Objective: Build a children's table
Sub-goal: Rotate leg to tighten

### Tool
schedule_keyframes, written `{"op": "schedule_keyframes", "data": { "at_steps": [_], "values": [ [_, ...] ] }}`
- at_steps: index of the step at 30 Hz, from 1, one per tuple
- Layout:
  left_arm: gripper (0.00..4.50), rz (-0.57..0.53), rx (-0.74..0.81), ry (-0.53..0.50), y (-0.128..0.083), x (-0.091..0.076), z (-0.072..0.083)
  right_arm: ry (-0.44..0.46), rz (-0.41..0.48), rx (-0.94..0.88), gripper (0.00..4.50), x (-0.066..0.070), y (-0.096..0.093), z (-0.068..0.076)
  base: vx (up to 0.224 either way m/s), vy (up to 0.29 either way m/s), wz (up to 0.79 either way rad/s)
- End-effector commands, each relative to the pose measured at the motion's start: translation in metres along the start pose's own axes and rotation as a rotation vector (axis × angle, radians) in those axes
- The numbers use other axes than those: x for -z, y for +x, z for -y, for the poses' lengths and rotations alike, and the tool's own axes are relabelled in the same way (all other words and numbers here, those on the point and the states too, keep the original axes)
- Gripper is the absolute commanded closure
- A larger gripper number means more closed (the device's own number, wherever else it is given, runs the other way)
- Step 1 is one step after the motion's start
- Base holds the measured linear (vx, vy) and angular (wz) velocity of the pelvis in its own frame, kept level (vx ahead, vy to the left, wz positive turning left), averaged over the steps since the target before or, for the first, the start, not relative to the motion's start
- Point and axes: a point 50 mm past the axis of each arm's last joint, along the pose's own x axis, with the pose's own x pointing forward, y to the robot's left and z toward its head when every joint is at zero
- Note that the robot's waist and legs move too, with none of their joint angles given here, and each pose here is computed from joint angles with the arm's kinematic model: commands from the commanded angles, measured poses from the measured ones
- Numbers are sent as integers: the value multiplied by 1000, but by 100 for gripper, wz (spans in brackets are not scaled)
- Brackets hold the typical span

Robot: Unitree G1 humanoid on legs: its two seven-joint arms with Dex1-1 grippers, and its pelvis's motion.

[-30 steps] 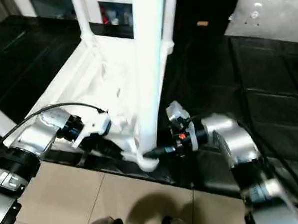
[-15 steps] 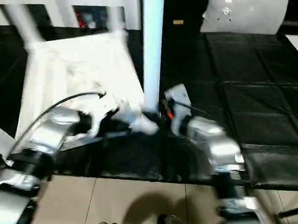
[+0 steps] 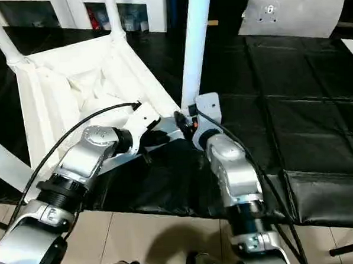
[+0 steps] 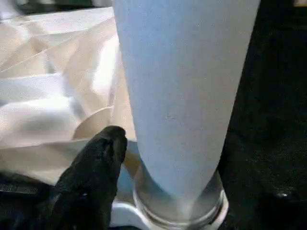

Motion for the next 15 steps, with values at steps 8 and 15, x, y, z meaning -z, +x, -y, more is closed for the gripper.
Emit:
{"op": "schedule_keyframes", "data": {
  "at_steps": [8, 15],
  "values": [
    [450, 9, 256, 133, -20, 17, 2, -77, 12, -453, 57, -4, -34, 18, 0, 0, 0],
    [450, -63, 545, 265, -36, 28, 10, -178, -88, -740, 6, -8, -52, 37, 0, 0, 0]
  ]
}}
